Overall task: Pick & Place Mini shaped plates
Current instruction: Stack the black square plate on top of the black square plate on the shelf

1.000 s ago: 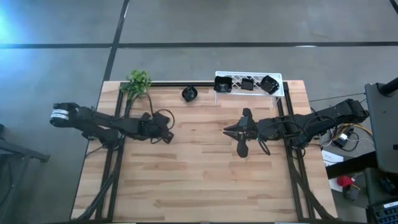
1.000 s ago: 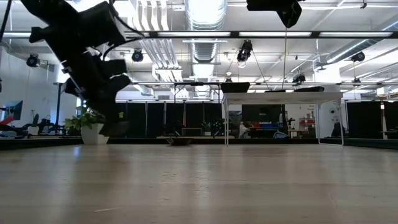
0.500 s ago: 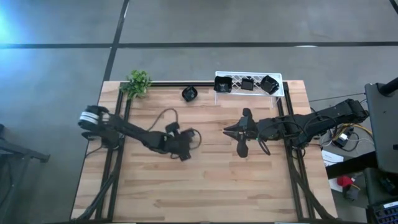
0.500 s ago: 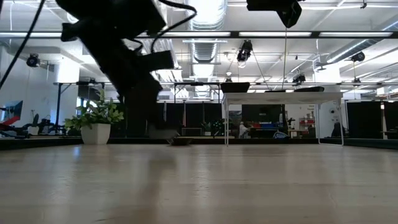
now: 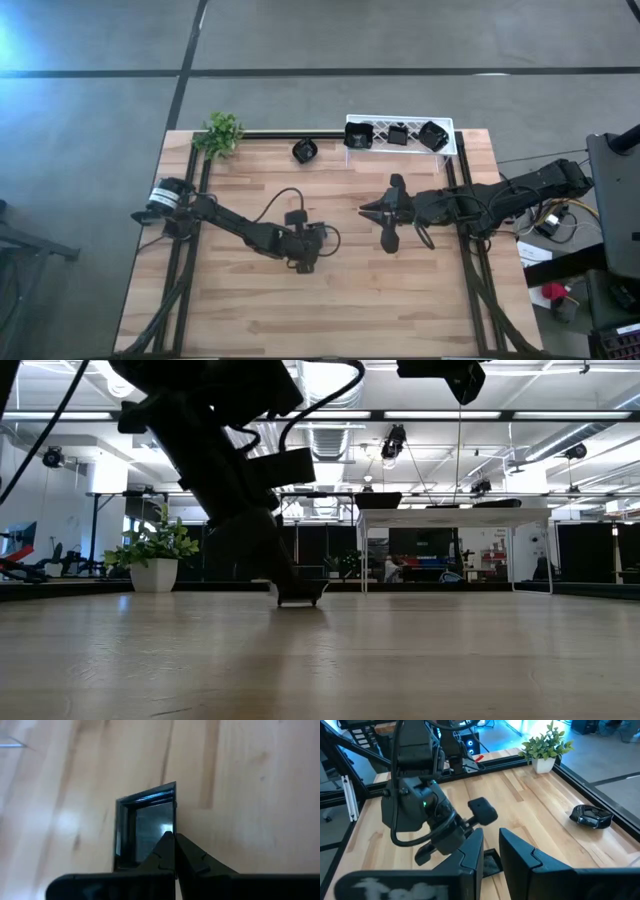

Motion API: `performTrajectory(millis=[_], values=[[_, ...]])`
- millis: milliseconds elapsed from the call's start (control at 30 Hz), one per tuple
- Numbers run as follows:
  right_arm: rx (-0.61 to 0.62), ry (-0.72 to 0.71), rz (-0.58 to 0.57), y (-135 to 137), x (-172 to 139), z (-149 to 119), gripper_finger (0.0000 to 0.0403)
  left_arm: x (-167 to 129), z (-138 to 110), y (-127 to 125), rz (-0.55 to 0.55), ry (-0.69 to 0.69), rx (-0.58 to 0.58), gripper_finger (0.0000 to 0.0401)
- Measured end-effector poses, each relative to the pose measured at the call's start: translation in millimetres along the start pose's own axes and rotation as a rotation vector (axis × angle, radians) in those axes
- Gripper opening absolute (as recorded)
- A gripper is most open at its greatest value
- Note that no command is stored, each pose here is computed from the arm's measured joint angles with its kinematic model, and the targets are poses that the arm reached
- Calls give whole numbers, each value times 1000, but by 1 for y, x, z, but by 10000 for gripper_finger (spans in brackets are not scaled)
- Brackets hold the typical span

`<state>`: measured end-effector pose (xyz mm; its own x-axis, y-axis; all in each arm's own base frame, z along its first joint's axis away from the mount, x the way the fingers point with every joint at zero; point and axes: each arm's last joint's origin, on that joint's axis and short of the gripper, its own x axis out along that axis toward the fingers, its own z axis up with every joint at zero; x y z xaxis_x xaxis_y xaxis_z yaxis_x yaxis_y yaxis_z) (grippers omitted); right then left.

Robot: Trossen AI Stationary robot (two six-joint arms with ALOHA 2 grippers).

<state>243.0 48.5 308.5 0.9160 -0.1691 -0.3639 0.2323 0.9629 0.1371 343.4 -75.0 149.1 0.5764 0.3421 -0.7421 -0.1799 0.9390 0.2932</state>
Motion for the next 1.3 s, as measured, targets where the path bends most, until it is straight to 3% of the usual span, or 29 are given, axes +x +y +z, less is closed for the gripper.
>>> performTrajectory(millis=[1000, 1300], values=[[10, 1, -1, 0, 0, -1, 57, 2, -1, -3, -61, -1, -4, 2], [13, -4, 1, 0, 0, 1, 57, 2, -1, -3, -64, 4, 23, 62]])
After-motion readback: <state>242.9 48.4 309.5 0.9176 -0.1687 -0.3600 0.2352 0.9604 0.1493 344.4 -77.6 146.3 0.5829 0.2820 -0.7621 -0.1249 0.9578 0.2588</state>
